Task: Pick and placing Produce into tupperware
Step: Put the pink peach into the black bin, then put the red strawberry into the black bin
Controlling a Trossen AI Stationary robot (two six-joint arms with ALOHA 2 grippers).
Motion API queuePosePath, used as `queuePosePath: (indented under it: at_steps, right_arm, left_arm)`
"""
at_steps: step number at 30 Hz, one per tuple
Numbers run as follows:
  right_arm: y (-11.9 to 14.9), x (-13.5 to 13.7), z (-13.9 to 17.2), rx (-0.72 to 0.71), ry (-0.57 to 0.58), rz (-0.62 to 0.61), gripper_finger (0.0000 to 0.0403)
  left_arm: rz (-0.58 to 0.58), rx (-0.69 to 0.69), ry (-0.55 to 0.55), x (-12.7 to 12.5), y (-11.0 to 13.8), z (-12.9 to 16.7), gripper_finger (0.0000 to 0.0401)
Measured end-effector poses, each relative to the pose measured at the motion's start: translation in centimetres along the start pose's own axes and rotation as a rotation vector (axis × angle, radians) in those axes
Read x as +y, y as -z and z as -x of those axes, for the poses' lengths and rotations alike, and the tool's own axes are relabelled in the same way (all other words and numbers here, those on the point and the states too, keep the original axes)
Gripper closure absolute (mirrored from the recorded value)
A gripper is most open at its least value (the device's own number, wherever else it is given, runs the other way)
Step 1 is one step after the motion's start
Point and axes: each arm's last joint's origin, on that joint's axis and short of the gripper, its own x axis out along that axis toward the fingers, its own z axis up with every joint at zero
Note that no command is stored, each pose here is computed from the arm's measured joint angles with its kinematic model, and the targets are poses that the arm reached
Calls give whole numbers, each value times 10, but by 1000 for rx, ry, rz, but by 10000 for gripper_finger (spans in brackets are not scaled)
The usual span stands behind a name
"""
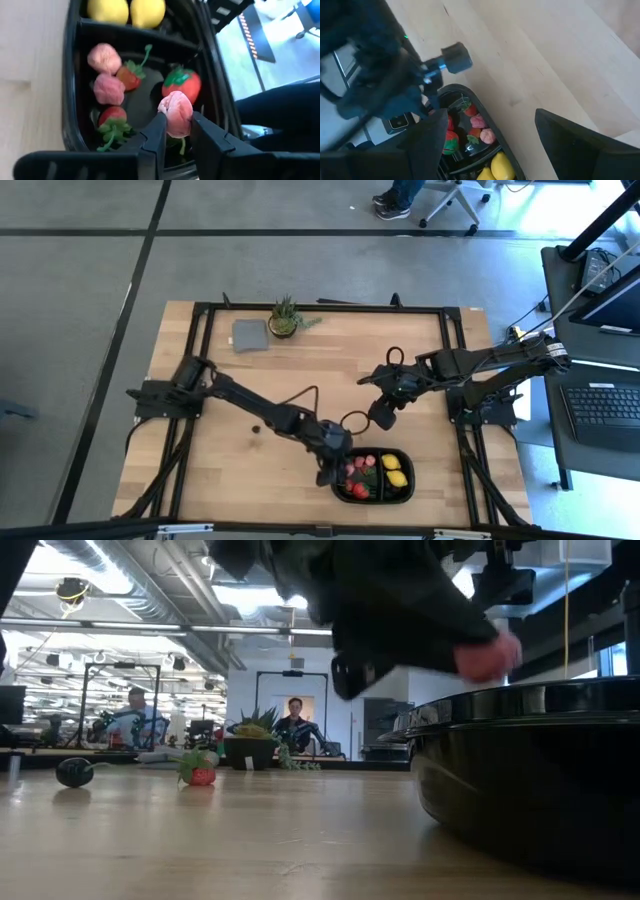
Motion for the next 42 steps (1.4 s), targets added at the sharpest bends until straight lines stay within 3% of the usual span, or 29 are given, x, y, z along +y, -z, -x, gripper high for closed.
queuePosePath:
  at_steps: [5, 10, 15, 21, 24, 30, 34, 39, 42]
  right_arm:
    - [0, 0, 0, -2, -2, 0, 100]
    - [0, 0, 0, -2, -2, 0, 100]
    - [0, 0, 0, -3, -3, 0, 100]
    - [0, 0, 0, -1, -1, 0, 100]
    - [0, 0, 0, -3, -3, 0, 100]
    - [0, 0, 0, -5, -4, 1, 100]
    - [-1, 0, 0, -11, 0, 2, 100]
    - [-1, 0, 0, -27, 6, 4, 100]
    - [-2, 1, 0, -29, 5, 5, 100]
  left_arm:
    - [14, 29, -19, 9, 5, -7, 309]
    - [33, 54, 41, 13, 0, -1, 277]
    - [66, 53, 103, 16, -9, 7, 203]
    - [95, 61, 68, 27, -12, 11, 110]
    - [93, 110, 4, 31, -17, 36, 86]
    - [162, 228, -351, 32, -18, 112, 76]
    - [220, 324, -488, 28, -10, 152, 81]
    - [264, 371, -536, 21, -3, 167, 81]
    - [372, 359, -597, 21, 0, 166, 78]
